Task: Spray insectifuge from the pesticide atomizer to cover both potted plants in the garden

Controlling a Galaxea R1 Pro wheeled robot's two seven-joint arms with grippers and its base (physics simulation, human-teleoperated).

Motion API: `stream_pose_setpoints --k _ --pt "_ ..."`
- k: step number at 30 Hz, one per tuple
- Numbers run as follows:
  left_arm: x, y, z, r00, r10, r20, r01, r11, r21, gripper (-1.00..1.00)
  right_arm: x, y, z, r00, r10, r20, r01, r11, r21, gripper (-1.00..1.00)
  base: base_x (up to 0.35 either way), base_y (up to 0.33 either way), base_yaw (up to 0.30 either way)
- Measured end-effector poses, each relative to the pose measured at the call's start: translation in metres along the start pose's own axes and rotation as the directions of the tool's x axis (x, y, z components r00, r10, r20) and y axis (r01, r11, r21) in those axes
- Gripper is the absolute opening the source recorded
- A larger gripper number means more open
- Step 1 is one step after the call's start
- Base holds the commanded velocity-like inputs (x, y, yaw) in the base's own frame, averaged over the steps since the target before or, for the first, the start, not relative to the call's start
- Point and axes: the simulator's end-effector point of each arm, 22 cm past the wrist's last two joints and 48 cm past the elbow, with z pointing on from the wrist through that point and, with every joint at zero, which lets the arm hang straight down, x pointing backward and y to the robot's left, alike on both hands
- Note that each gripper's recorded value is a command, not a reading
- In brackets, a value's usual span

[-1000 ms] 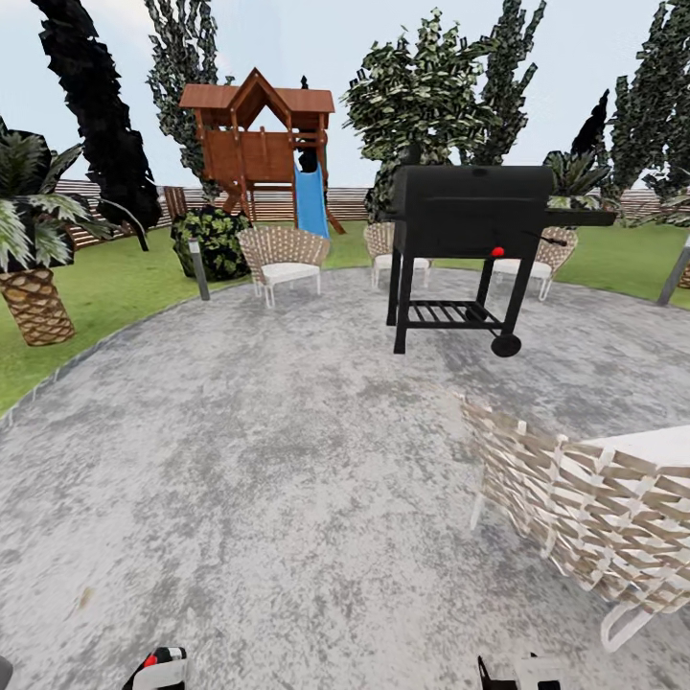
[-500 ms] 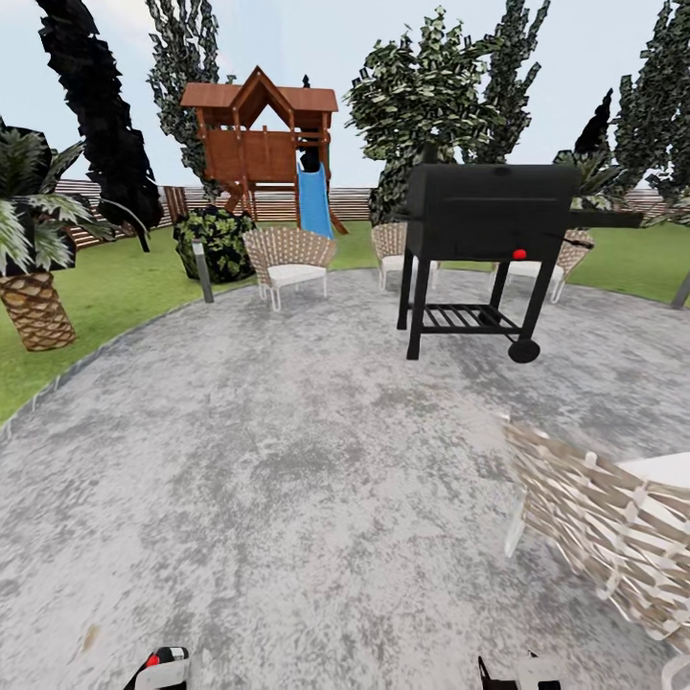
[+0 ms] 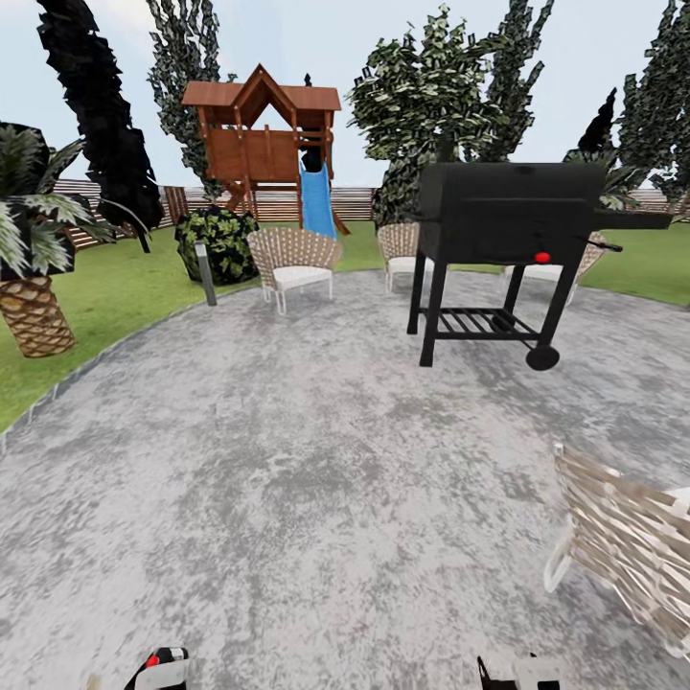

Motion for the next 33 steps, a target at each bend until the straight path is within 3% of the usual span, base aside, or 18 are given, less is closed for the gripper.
stream_pose_setpoints --k 16,26,33 --pt "0.0003 -0.0012 -0.0002 1.0 -0.002 -0.001 0.002 1.0 0.0 -1.0 -0.0001 -0.0006 0.0 1.0 0.003 0.0 -0.003 1.0 0.003 1.0 0.322 0.04 -0.005" --pt "0.0003 -0.0017 -0.0002 1.0 -0.002 -0.001 0.002 1.0 0.001 -1.0 0.0 -0.0002 -0.0001 1.0 0.002 0.0 -0.002 1.0 0.001 1.0 0.337 0.087 -0.219" --pt "0.0003 -0.0016 -0.0002 1.0 -0.003 -0.001 0.003 1.0 0.001 -1.0 0.0 -0.0006 0.0 1.0 0.003 0.0 -0.003 1.0 0.003 1.0 0.337 0.123 -0.037"
